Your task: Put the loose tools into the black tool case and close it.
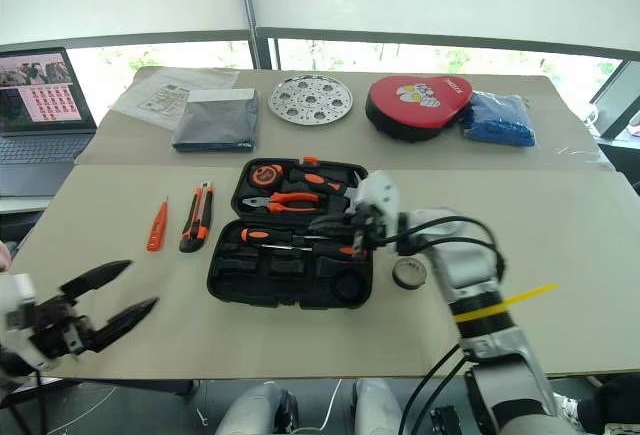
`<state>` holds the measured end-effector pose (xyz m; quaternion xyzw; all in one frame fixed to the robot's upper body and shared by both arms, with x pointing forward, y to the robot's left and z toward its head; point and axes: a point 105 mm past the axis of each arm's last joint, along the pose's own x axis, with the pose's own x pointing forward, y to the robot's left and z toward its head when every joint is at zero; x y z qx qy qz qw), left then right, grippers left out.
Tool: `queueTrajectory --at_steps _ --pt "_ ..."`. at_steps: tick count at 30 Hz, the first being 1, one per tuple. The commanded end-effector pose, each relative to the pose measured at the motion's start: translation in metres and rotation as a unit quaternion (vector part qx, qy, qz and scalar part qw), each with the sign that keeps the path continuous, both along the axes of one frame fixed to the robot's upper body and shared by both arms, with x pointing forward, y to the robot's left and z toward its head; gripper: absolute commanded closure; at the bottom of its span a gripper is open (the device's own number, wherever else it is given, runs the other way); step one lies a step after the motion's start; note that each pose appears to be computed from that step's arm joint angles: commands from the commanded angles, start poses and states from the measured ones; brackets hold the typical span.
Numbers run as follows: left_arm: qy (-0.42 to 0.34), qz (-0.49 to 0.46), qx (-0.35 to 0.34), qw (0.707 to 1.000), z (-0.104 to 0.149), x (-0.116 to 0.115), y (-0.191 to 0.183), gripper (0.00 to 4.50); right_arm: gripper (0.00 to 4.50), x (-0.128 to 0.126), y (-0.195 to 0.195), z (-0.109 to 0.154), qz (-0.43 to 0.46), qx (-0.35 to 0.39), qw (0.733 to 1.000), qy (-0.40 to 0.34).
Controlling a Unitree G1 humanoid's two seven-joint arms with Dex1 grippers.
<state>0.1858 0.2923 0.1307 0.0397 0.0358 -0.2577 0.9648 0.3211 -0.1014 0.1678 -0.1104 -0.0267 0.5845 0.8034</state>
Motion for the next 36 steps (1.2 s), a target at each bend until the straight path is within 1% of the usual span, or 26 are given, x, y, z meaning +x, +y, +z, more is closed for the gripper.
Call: queueTrajectory --at_steps 1,3,5,6,7,8,10,11,13,14,16,18,20,22,24,25,27,29,30,36 --pt "0.028 0.131 0.049 0.990 -0.004 -0.015 0.042 0.00 2.24 -0.016 -0.030 0.013 -0.019 0.029 0.997 -0.067" --pt "0.077 0.190 0.075 0.976 -0.015 -0.024 0.059 0.00 1.64 -0.026 -0.044 0.015 -0.021 0.054 0.993 -0.099" --pt "0.090 0.242 0.065 0.964 -0.017 -0.024 0.070 0.00 0.94 -0.032 -0.059 0.015 -0.050 0.094 0.988 -0.115" --pt "0.074 0.254 0.073 0.962 -0.010 -0.018 0.072 0.00 0.53 -0.034 -0.066 0.009 -0.067 0.093 0.987 -0.111" --pt "0.071 0.260 0.058 0.961 -0.005 -0.011 0.069 0.00 0.16 -0.037 -0.069 0.005 -0.071 0.100 0.987 -0.100" --pt "0.074 0.263 0.052 0.961 -0.001 -0.003 0.067 0.00 0.05 -0.041 -0.071 0.003 -0.062 0.117 0.988 -0.078" --pt "0.085 0.254 0.028 0.963 0.005 0.015 0.057 0.00 0.05 -0.043 -0.073 0.005 -0.069 0.131 0.985 -0.089" --pt "0.093 0.243 0.003 0.966 0.010 0.027 0.049 0.00 0.05 -0.047 -0.070 0.006 -0.055 0.127 0.986 -0.091" --pt "0.120 0.234 -0.016 0.965 0.015 0.050 0.038 0.00 0.05 -0.050 -0.060 0.016 -0.034 0.132 0.984 -0.114" --pt "0.144 0.235 -0.031 0.961 0.015 0.062 0.033 0.00 0.05 -0.052 -0.055 0.022 -0.024 0.137 0.983 -0.122" --pt "0.190 0.259 -0.031 0.946 0.014 0.083 0.030 0.00 0.05 -0.054 -0.046 0.033 -0.006 0.144 0.980 -0.134" --pt "0.194 0.270 -0.044 0.942 0.022 0.105 0.025 0.00 0.05 -0.055 -0.039 0.040 0.007 0.152 0.979 -0.135" --pt "0.220 0.282 -0.050 0.933 0.019 0.125 0.021 0.00 0.05 -0.058 -0.030 0.046 0.025 0.156 0.978 -0.138" --pt "0.241 0.296 -0.029 0.924 0.012 0.138 0.021 0.00 0.05 -0.061 -0.022 0.050 0.040 0.159 0.977 -0.138" --pt "0.245 0.307 -0.014 0.920 0.008 0.148 0.022 0.00 0.05 -0.063 -0.018 0.053 0.049 0.161 0.976 -0.137" --pt "0.248 0.302 -0.014 0.920 0.004 0.154 0.019 0.00 0.05 -0.066 -0.015 0.055 0.056 0.161 0.976 -0.137" --pt "0.280 0.272 -0.021 0.921 -0.010 0.162 0.002 0.00 0.05 -0.068 -0.010 0.060 0.060 0.162 0.975 -0.141" --pt "0.305 0.265 -0.014 0.915 -0.020 0.161 -0.003 0.51 0.00 -0.069 -0.009 0.062 0.059 0.162 0.975 -0.140" --pt "0.306 0.271 -0.005 0.913 -0.023 0.161 0.001 0.62 0.00 -0.069 -0.009 0.063 0.059 0.162 0.975 -0.139" --pt "0.321 0.278 0.018 0.905 -0.033 0.148 0.012 2.73 0.00 -0.066 -0.008 0.066 0.053 0.161 0.976 -0.140"
